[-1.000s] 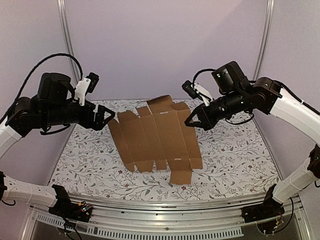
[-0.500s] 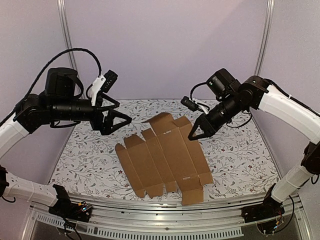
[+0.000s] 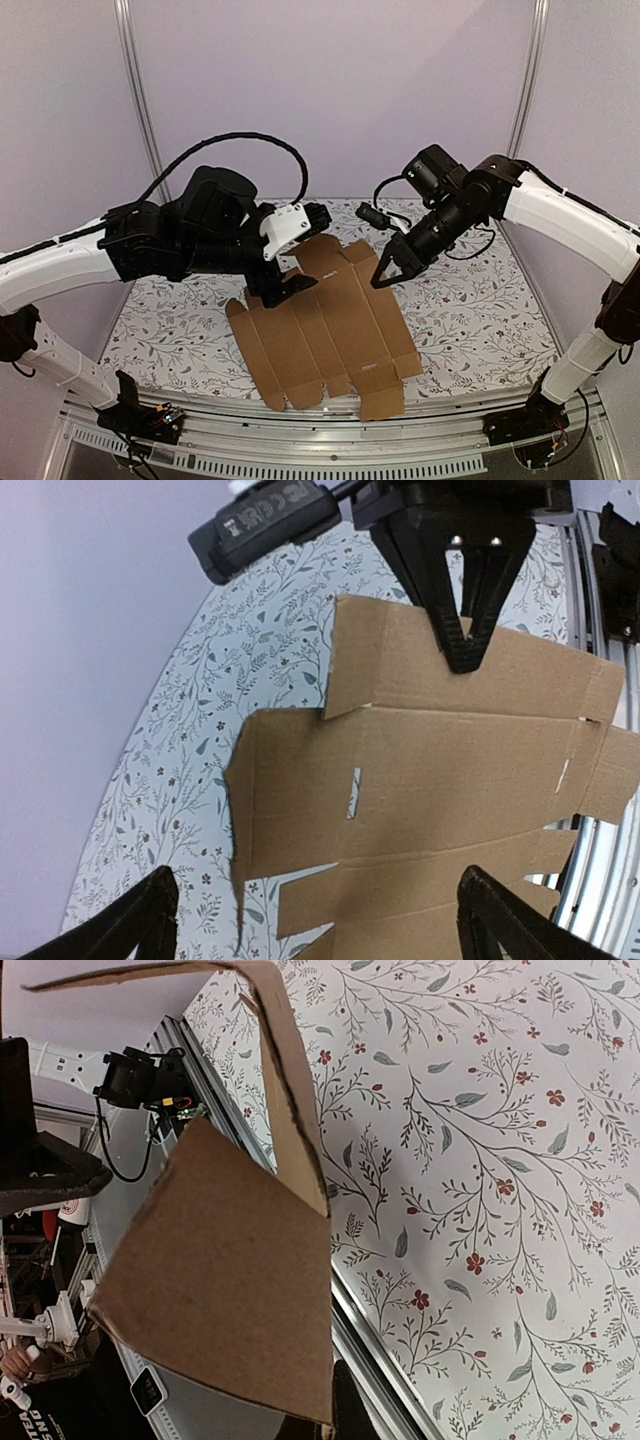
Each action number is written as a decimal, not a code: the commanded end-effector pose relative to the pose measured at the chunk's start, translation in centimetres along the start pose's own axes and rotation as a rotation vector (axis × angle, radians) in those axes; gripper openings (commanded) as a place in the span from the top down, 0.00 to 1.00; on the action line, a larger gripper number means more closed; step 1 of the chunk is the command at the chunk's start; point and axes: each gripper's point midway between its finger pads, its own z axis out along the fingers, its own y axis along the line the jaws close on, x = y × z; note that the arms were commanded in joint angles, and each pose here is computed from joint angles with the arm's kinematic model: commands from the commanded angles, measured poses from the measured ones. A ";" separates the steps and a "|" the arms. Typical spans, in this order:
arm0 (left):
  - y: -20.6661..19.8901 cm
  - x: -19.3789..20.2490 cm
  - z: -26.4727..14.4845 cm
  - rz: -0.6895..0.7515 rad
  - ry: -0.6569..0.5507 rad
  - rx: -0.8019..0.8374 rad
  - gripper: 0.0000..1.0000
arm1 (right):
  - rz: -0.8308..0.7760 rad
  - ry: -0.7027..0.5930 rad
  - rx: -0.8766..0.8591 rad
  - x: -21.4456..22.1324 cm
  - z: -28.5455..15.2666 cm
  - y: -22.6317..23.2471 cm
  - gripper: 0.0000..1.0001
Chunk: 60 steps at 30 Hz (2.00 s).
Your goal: Fold the paper box
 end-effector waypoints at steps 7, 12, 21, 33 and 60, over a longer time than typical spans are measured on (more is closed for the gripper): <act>2.9 -2.4 -1.1 0.072 -0.087 -0.176 0.22 | 0.002 -0.004 -0.032 0.4 0.0 0.4 1.00; 2.0 -2.4 -0.8 0.054 -0.097 -0.095 0.45 | -0.016 -0.028 -0.027 0.4 -0.5 0.6 1.00; 1.7 -1.6 0.1 0.011 -0.071 -0.036 0.56 | -0.036 -0.051 -0.007 0.8 -1.3 0.7 1.00; 2.8 -1.0 0.9 -0.039 -0.055 -0.056 0.66 | -0.080 -0.064 0.006 1.0 -1.4 1.7 1.00; 2.3 0.3 1.0 -0.065 -0.052 -0.030 1.00 | -0.110 -0.121 0.087 0.1 -1.9 1.6 0.85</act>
